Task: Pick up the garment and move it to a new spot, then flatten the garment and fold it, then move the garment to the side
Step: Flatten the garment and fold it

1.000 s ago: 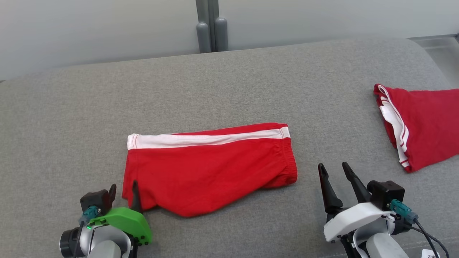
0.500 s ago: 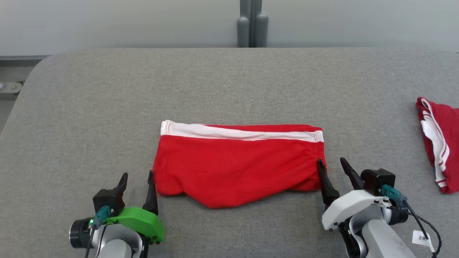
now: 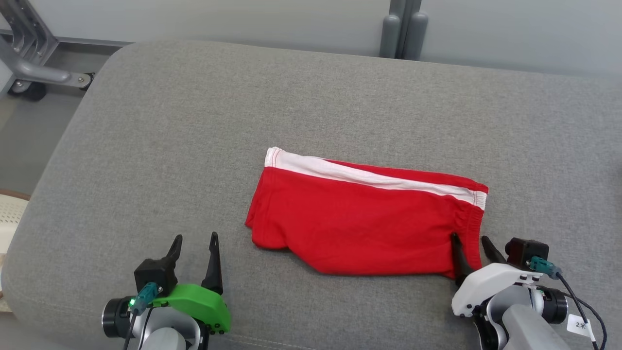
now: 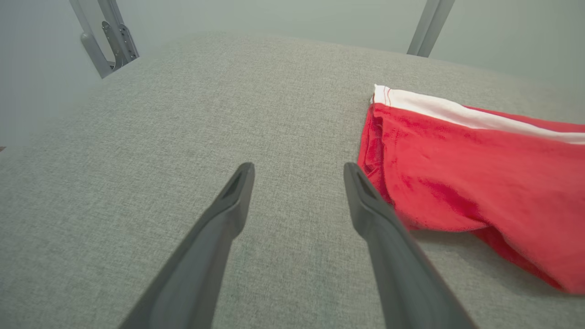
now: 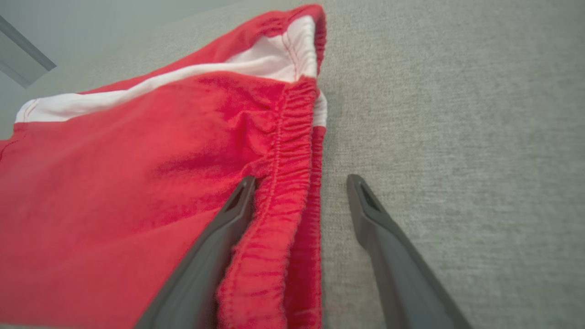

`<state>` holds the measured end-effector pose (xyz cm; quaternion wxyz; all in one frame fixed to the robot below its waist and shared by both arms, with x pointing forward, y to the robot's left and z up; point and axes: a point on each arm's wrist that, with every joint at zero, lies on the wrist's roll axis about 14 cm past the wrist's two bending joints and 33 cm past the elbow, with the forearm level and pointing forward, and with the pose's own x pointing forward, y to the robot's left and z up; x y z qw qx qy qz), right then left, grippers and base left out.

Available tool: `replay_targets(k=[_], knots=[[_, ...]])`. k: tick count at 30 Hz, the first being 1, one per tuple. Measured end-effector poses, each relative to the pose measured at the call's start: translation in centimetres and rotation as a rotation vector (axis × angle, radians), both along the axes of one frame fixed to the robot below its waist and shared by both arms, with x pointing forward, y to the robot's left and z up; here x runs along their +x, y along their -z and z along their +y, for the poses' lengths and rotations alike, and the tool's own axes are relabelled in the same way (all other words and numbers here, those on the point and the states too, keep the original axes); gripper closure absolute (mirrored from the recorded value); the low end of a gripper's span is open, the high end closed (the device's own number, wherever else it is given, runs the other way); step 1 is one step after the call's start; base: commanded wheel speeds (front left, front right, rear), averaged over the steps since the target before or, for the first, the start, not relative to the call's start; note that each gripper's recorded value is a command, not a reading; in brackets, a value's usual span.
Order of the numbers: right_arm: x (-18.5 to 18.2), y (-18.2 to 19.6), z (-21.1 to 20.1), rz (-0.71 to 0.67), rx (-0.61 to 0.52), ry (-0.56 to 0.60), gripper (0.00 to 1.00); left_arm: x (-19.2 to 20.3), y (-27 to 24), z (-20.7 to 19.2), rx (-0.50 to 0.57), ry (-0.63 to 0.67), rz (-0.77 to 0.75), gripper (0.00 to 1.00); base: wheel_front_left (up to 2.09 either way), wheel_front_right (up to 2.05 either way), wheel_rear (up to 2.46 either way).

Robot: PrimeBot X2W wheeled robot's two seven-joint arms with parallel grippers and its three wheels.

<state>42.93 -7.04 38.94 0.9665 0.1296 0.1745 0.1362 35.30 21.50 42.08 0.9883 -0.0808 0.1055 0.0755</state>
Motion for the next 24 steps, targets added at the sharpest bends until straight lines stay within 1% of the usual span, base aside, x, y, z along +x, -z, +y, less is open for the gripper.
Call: replay_targets(k=[5, 6, 7, 8, 9, 13, 15, 19, 22, 24], knots=[[0.3, 1.0, 1.6, 0.043, 0.025, -0.031, 0.0, -0.5, 0.2, 1.0, 0.003, -0.032, 0.007, 0.0, 0.0, 0.0, 0.0], [0.3, 1.1, 1.8, 0.049, 0.037, -0.033, 0.04, -0.6, 0.3, 1.0, 0.003, -0.035, 0.009, 0.0, 0.0, 0.0, 0.0], [0.4, 1.2, 2.1, 0.054, 0.043, -0.037, 0.12, -0.5, 0.2, 1.1, 0.004, -0.036, 0.008, 0.0, 0.0, 0.0, 0.0], [0.4, 1.3, 2.3, 0.058, 0.045, -0.046, 0.66, -0.5, 0.3, 1.1, 0.004, -0.037, 0.01, 0.0, 0.0, 0.0, 0.0], [0.4, 1.3, 2.6, 0.064, 0.056, -0.048, 0.98, -0.5, 0.3, 1.1, 0.005, -0.038, 0.011, 0.0, 0.0, 0.0, 0.0], [0.3, 1.6, 3.4, 0.085, 0.082, -0.057, 1.0, -0.3, 0.4, 1.0, 0.005, -0.031, 0.013, 0.0, 0.0, 0.0, 0.0], [0.6, 1.6, 2.9, 0.088, 0.09, -0.041, 1.0, -0.1, 0.4, 0.7, 0.004, -0.024, 0.012, 0.0, 0.0, 0.0, 0.0], [2.0, 0.7, 0.0, 0.055, 0.084, 0.02, 1.0, 0.3, 0.2, 0.1, -0.001, -0.005, 0.002, 0.0, 0.0, 0.0, 0.0], [3.3, -0.4, -3.9, 0.008, 0.04, 0.076, 1.0, 0.5, 0.1, -0.3, -0.007, 0.002, -0.002, 0.0, 0.0, 0.0, 0.0], [3.8, -1.2, -5.7, -0.023, 0.014, 0.092, 1.0, 0.5, 0.1, -0.6, -0.011, 0.01, -0.002, 0.0, 0.0, 0.0, 0.0]])
